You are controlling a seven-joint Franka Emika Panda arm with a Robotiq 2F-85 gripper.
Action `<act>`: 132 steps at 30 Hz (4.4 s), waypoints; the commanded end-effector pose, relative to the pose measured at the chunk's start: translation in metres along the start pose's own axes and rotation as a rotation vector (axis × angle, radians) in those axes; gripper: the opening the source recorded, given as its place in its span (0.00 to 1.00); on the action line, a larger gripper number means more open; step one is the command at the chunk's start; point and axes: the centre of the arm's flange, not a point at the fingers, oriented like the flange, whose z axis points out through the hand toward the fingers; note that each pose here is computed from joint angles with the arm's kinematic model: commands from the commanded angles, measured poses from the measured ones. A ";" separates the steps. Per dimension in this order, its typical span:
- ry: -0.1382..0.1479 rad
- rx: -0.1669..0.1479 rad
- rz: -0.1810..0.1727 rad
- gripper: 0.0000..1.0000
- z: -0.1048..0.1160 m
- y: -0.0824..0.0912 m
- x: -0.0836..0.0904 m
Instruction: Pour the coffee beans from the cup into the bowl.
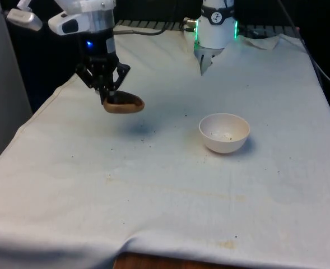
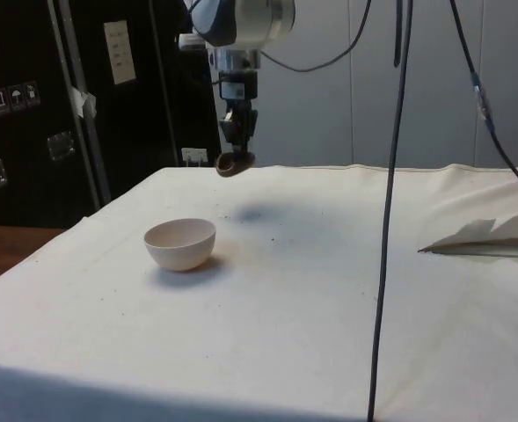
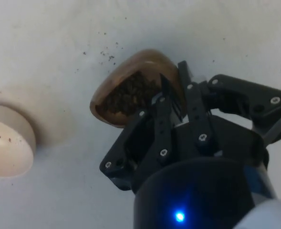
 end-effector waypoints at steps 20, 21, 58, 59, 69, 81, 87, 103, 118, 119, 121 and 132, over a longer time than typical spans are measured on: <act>-0.017 -0.059 -0.009 0.01 -0.022 -0.047 0.007; -0.018 -0.050 -0.011 0.01 -0.020 -0.046 0.008; -0.067 -0.232 -0.037 0.01 -0.065 -0.111 0.017; -0.069 -0.238 -0.036 0.01 -0.066 -0.112 0.017; -0.082 -0.287 -0.046 0.01 -0.073 -0.136 0.018; -0.095 -0.350 -0.055 0.01 -0.075 -0.164 0.022; -0.083 -0.367 -0.053 0.01 -0.073 -0.174 0.031; -0.063 -0.384 -0.029 0.01 -0.068 -0.200 0.058; -0.053 -0.437 -0.020 0.01 -0.071 -0.217 0.040; -0.035 -0.444 -0.022 0.01 -0.073 -0.219 0.038; -0.030 -0.451 -0.021 0.01 -0.073 -0.221 0.034; 0.006 -0.503 -0.024 0.01 -0.069 -0.241 0.021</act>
